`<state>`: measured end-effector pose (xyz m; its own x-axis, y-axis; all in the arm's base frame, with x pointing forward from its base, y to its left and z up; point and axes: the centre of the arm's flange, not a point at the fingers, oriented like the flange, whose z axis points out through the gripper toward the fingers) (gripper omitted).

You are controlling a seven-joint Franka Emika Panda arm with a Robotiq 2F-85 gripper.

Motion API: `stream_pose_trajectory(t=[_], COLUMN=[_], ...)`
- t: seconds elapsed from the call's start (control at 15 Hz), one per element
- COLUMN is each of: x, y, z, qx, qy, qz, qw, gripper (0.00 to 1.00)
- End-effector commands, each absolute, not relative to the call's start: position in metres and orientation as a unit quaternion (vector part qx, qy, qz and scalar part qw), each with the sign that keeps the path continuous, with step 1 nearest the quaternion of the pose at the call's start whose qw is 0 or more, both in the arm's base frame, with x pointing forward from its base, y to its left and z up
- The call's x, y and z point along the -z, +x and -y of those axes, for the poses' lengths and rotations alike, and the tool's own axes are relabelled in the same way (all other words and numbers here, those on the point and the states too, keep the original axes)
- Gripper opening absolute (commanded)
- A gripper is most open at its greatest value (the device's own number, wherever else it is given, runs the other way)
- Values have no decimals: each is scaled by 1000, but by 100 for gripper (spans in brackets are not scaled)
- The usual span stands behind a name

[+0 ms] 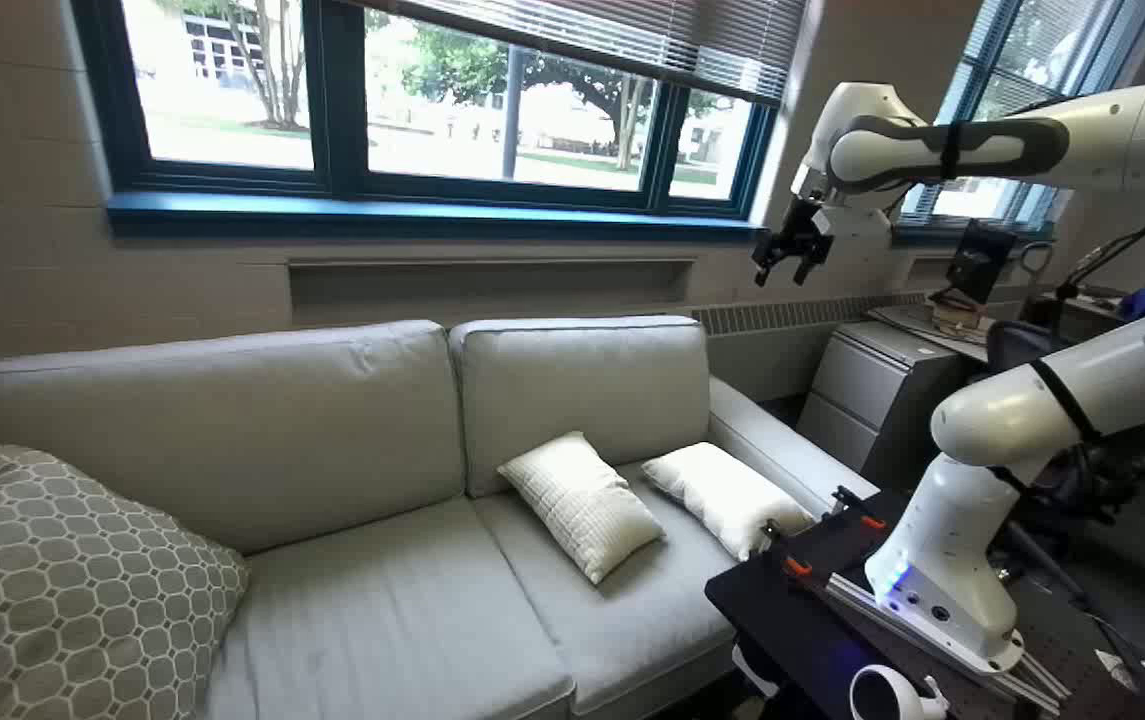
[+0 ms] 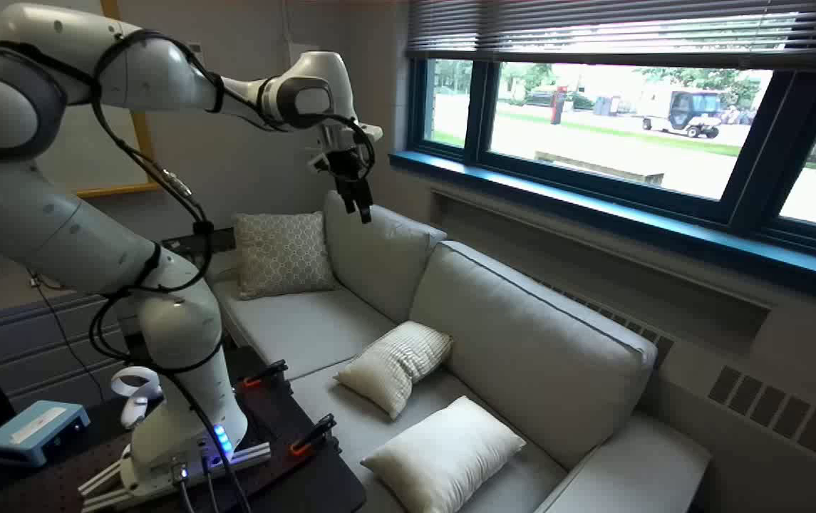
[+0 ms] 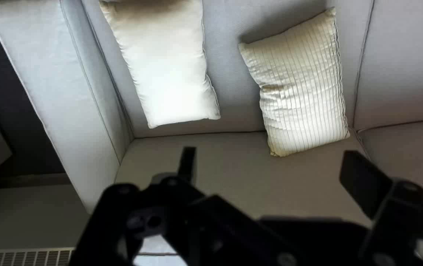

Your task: Put the right and left pillow against the arm rest upright one at a time

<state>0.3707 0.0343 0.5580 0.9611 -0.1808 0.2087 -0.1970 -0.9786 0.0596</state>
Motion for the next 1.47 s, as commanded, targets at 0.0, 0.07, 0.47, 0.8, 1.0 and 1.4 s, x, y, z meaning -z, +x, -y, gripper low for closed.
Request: stream_pose_trajectory(t=[0.0, 0.07, 0.47, 0.8, 1.0, 1.4], x=[-558, -558, -558, -550, -525, -426], y=[371, 371, 371, 392, 436, 541], z=[-34, -34, -34, -36, -30, 3], qx=[-102, -102, -103, -93, -91, -50], qy=[989, 989, 989, 989, 990, 984], qz=[95, 95, 95, 103, 106, 165], qw=[40, 40, 40, 44, 37, 41], gripper=[100, 100, 100, 100, 100, 100])
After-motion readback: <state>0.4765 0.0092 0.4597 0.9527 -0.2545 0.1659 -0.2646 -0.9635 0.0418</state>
